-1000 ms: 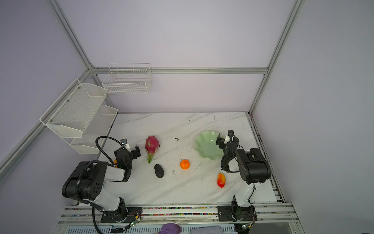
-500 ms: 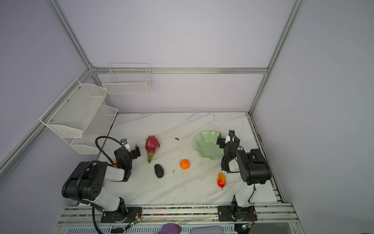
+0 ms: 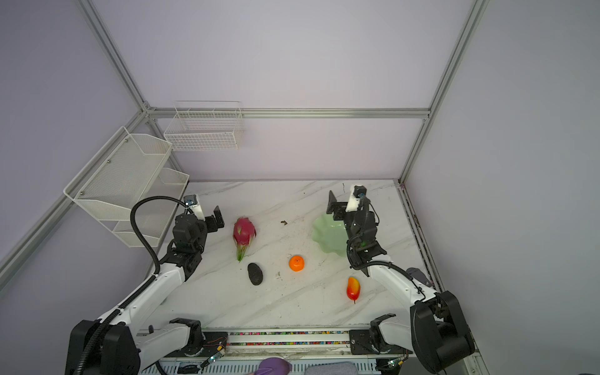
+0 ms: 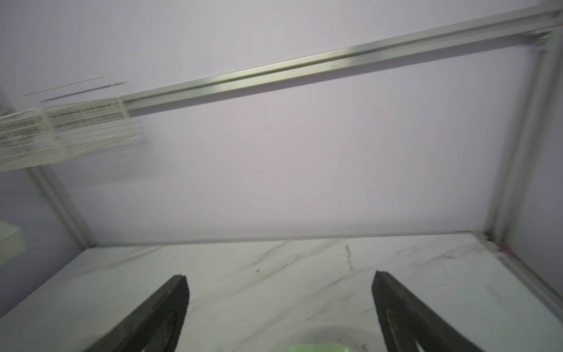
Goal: Place and organize the fake fruits in the fruit bowl
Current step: 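Reach the left gripper to the pink dragon fruit and grasp it, then carry the dragon fruit into the green bowl and open the left gripper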
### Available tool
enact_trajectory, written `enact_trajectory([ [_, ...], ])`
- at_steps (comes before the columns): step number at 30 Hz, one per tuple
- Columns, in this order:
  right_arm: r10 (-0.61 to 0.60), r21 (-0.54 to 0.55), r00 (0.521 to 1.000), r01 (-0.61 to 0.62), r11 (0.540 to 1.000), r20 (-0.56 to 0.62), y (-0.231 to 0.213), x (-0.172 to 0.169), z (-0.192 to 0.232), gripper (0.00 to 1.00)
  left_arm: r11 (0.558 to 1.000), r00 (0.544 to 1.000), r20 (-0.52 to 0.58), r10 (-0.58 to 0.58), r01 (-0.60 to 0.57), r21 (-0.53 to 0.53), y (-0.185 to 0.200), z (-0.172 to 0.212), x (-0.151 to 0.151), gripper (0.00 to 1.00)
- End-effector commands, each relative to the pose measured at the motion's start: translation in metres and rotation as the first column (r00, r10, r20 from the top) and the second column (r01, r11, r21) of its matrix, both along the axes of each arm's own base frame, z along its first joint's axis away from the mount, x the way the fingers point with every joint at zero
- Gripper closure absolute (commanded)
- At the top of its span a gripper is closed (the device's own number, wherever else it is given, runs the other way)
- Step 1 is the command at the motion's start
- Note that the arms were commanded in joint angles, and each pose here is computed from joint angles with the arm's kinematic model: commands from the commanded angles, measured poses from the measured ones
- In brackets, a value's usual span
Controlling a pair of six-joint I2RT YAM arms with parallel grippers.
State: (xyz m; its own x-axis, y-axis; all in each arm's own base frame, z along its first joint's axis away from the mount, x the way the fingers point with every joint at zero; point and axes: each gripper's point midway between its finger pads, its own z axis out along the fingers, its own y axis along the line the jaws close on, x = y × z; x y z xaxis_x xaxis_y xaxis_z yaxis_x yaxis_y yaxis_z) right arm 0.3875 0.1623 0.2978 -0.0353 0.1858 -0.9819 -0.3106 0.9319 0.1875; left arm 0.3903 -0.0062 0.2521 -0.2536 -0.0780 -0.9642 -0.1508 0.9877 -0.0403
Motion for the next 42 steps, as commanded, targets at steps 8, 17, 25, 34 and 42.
enact_trajectory([
  [8,0.507,0.114,0.796,-0.5,0.859,-0.33,0.115,-0.1,-0.088,0.03,0.937,0.888,-0.323,-0.327,0.261,-0.23,-0.085,-0.06,0.0,0.0],
  [17,0.56,0.145,0.755,-0.547,0.825,-0.34,0.135,-0.116,-0.1,0.03,0.951,0.876,-0.383,-0.294,0.228,-0.209,-0.094,-0.095,0.035,0.0],
  [25,0.551,0.135,0.762,-0.541,0.83,-0.34,0.134,-0.117,-0.103,0.03,0.974,0.871,-0.44,-0.22,0.173,-0.146,-0.088,-0.124,0.055,0.0],
  [34,0.489,0.129,0.799,-0.476,0.87,-0.348,0.116,-0.118,-0.099,0.03,0.963,0.868,-0.423,-0.261,0.205,-0.175,-0.098,-0.138,0.061,0.18],
  [42,0.215,0.16,0.827,-0.152,0.975,-0.52,0.029,-0.069,-0.109,0.03,0.902,0.857,-0.286,-0.428,0.387,-0.19,-0.157,-0.064,0.057,0.46],
])
